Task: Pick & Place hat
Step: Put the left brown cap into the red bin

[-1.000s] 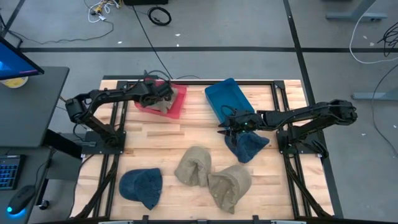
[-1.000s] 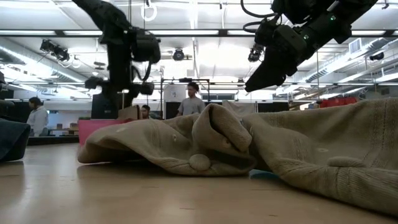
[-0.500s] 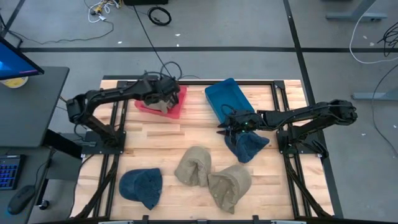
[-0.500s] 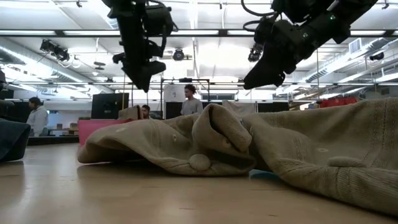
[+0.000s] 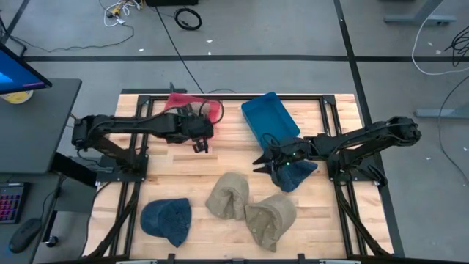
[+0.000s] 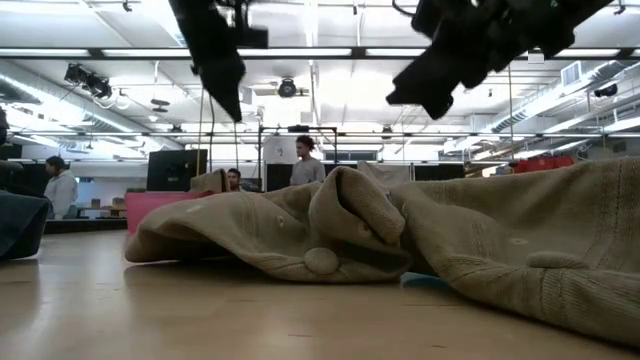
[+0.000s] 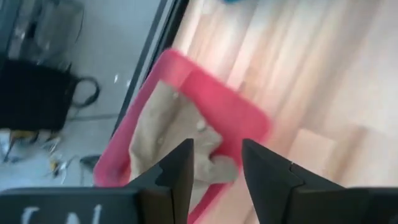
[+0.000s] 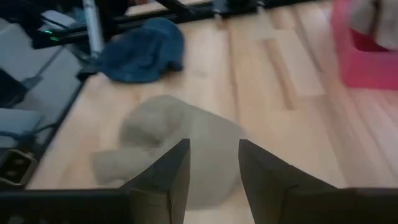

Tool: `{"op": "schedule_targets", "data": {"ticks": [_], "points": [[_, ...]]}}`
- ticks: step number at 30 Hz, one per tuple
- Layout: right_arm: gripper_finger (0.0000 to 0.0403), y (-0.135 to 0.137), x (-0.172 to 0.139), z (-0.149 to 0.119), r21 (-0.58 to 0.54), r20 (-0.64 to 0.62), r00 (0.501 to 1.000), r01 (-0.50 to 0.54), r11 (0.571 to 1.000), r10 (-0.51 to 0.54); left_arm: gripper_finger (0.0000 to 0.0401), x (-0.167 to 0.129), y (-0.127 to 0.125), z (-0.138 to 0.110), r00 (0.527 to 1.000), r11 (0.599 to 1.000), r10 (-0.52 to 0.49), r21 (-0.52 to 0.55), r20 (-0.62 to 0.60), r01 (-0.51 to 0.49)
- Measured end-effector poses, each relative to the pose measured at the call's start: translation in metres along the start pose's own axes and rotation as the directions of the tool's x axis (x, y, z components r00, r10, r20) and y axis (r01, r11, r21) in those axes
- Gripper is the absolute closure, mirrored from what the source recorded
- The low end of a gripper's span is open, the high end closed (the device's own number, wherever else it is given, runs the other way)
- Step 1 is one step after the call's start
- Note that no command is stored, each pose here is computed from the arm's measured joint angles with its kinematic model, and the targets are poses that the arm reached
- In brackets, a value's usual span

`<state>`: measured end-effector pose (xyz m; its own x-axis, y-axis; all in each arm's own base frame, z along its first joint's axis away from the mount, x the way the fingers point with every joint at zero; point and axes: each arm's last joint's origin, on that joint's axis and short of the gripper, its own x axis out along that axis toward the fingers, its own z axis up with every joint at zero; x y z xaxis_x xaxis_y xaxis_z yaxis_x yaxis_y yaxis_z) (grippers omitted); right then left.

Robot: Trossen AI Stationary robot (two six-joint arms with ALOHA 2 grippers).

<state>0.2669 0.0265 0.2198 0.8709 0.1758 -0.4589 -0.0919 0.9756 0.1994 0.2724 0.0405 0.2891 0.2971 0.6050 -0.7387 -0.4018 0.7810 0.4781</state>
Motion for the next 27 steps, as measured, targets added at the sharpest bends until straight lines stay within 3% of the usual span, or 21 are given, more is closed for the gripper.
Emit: {"op": "schedule_targets", "data": {"ticks": [7,11,13,17,23,27], "points": [[0.0263,0.031,-0.001,0.017,-0.104,0.044,0.994,-0.096,0.99,0.101,0.0279,-0.06,0.019,-0.011,0.961,0.982,-0.162,-0.058,0.224,0.179],[0.0263,0.046,-0.002,0.015,-0.138,0.033,0.988,-0.143,0.98,0.149,0.0284,-0.075,0.019,-0.008,0.872,0.93,-0.321,-0.054,0.369,0.365],[0.0263,0.052,-0.002,0.012,-0.135,0.006,0.986,-0.161,0.978,0.164,0.0286,-0.074,0.011,-0.006,0.818,0.899,-0.39,-0.016,0.422,0.437],[0.0263,0.064,-0.001,0.003,-0.105,-0.053,0.98,-0.196,0.975,0.192,0.0286,-0.058,-0.011,-0.008,0.764,0.878,-0.424,0.013,0.487,0.479],[0.0263,0.082,0.012,-0.018,-0.104,-0.167,0.96,-0.242,0.965,0.223,0.0286,-0.029,-0.042,-0.022,0.709,0.842,-0.431,-0.034,0.558,0.539],[0.0263,0.087,0.021,-0.029,-0.02,-0.215,0.95,-0.234,0.972,0.225,0.0286,-0.017,-0.061,-0.031,0.692,0.81,-0.457,-0.06,0.559,0.584]]}}
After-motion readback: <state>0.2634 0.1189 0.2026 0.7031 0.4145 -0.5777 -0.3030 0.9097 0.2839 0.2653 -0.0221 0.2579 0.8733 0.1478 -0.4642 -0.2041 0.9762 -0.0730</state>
